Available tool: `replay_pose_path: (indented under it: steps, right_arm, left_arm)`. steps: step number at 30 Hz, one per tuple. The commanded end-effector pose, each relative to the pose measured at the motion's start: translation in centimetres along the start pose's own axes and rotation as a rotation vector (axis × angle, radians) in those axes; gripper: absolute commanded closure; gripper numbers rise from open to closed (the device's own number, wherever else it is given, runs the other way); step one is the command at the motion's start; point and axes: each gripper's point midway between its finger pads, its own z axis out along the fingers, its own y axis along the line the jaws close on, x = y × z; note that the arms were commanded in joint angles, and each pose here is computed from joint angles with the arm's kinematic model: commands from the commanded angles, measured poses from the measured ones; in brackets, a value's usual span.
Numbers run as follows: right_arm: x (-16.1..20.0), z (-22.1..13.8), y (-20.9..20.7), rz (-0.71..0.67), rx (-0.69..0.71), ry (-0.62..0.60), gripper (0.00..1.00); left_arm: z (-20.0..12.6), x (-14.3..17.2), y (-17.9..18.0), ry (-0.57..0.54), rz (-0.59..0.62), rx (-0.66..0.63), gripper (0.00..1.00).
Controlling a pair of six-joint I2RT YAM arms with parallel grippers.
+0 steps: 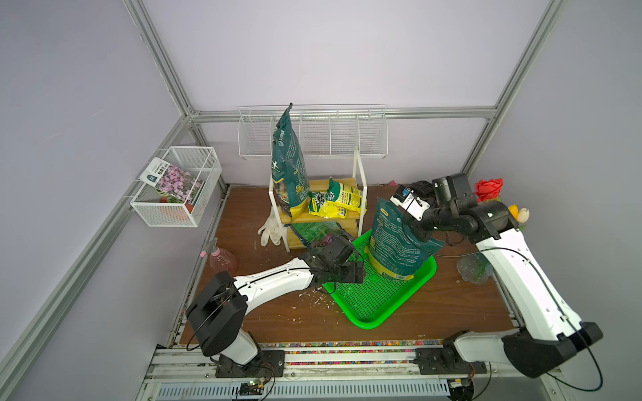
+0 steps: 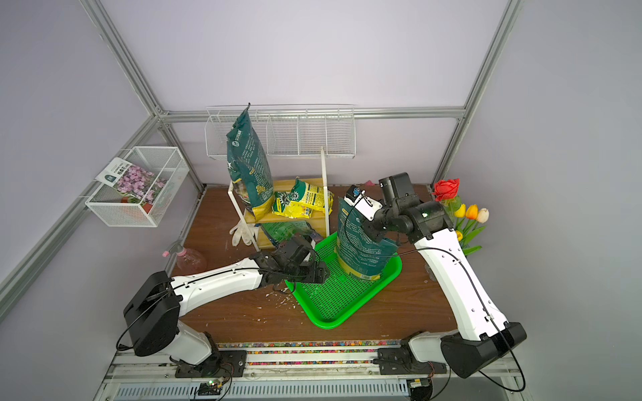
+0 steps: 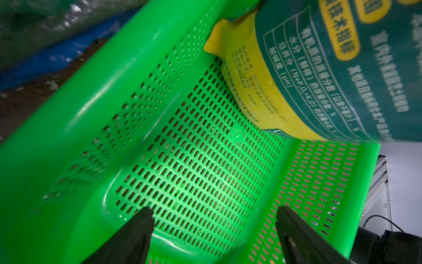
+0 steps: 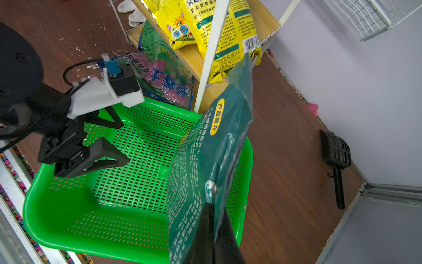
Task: Take down the fertilizer bag from the shelf
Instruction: Place the fertilizer bag in the storage box.
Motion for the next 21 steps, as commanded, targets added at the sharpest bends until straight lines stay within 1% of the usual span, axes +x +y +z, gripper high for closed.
replay_pose_path:
  steps: [1, 7, 12, 19, 21]
  right_arm:
    - [-3.8, -1.8, -3.1, -0.046, 0.148, -0.150, 1.00]
    - [-3.6, -3.0, -4.5, -0.054, 0.228, -0.140, 1.00]
    - [-3.0, -2.1, -4.8, -0.046, 0.228, -0.115, 1.00]
    - [-2.4, -0.3, -3.3, 0.000, 0.151, -0.140, 1.00]
    - [-2.4, -0.2, -2.7, 0.016, 0.131, -0.170, 0.93]
  left_arm:
    - [-0.4, -0.3, 0.1, -0.008, 0.011, -0.020, 0.11]
    - [-0.3, -0.4, 0.1, -0.002, 0.018, -0.027, 0.12]
    - [-0.3, -0.7, 0.0, -0.008, 0.020, -0.028, 0.12]
    - [-0.4, -1.0, -0.3, -0.016, 0.023, -0.027, 0.11]
    - [-0.4, -1.2, -0.3, -0.018, 0.028, -0.029, 0.11]
